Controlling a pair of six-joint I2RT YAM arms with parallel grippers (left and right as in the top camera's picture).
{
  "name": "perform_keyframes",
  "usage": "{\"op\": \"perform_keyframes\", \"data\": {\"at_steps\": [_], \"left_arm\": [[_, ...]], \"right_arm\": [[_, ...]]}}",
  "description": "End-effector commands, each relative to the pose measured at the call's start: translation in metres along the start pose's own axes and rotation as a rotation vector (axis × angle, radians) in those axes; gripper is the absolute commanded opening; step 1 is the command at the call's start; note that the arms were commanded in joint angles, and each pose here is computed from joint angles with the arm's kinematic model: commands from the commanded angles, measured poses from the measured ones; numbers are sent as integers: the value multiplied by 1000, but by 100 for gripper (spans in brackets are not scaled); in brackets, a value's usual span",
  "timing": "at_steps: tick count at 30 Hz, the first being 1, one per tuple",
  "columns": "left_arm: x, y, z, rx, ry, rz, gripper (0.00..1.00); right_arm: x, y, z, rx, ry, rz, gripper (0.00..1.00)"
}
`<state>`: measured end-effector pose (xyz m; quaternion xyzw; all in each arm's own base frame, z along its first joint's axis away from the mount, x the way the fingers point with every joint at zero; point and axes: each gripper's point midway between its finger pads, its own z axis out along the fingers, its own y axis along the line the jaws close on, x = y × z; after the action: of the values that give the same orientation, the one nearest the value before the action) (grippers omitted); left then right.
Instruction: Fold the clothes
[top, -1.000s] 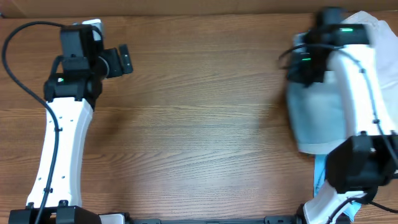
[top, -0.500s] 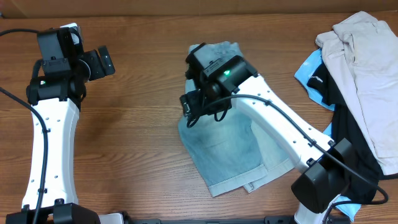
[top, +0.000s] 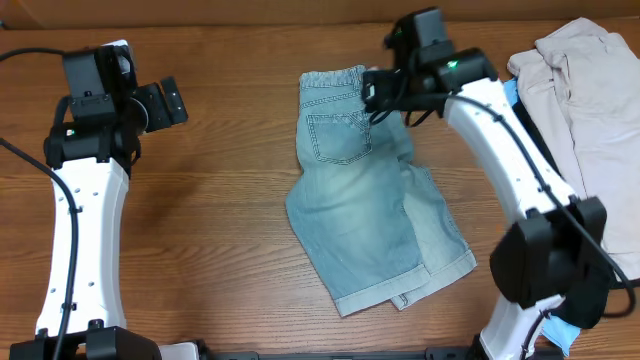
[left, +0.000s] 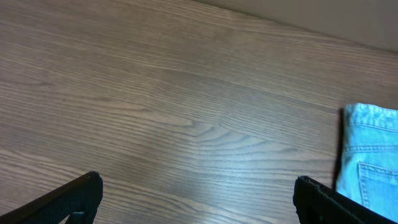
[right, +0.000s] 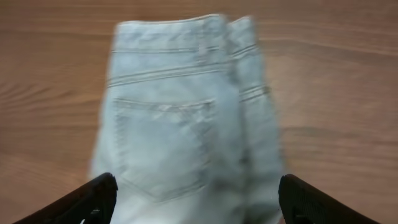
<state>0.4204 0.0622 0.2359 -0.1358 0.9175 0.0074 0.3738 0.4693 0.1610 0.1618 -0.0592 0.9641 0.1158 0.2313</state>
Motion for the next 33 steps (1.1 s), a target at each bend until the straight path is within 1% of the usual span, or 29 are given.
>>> {"op": "perform_keyframes", "data": {"at_steps": [1, 4, 7, 11, 12, 16, 20, 22, 25, 26, 29, 33], "left_arm": [[-5, -9, 2, 31, -3, 25, 100], [-2, -9, 8, 29, 11, 25, 100], [1, -8, 13, 28, 29, 25, 100], [7, -14, 24, 60, 57, 24, 100], [8, -15, 26, 67, 63, 24, 100], [13, -15, 34, 64, 86, 25, 100], [14, -14, 38, 62, 89, 24, 100], [13, -15, 38, 63, 86, 24, 100], [10, -14, 38, 59, 74, 25, 100], [9, -14, 38, 57, 68, 25, 100], [2, -12, 38, 45, 40, 25, 100], [-9, -7, 37, 41, -2, 14, 100]], "right_arm": [[5, -14, 40, 6, 53, -84, 84], [15, -23, 66, -19, 102, -87, 76], [21, -25, 84, -31, 125, -79, 71], [30, -30, 110, -30, 151, -74, 67], [33, -31, 115, -29, 161, -73, 64], [42, -32, 126, -39, 189, -67, 58], [46, -28, 130, -67, 202, -63, 50], [48, -28, 132, -72, 206, -62, 41], [50, -27, 133, -73, 208, -52, 10], [49, -26, 132, -79, 207, -51, 4], [42, -14, 122, -135, 196, -49, 4], [16, 7, 91, -188, 139, -55, 4]]}}
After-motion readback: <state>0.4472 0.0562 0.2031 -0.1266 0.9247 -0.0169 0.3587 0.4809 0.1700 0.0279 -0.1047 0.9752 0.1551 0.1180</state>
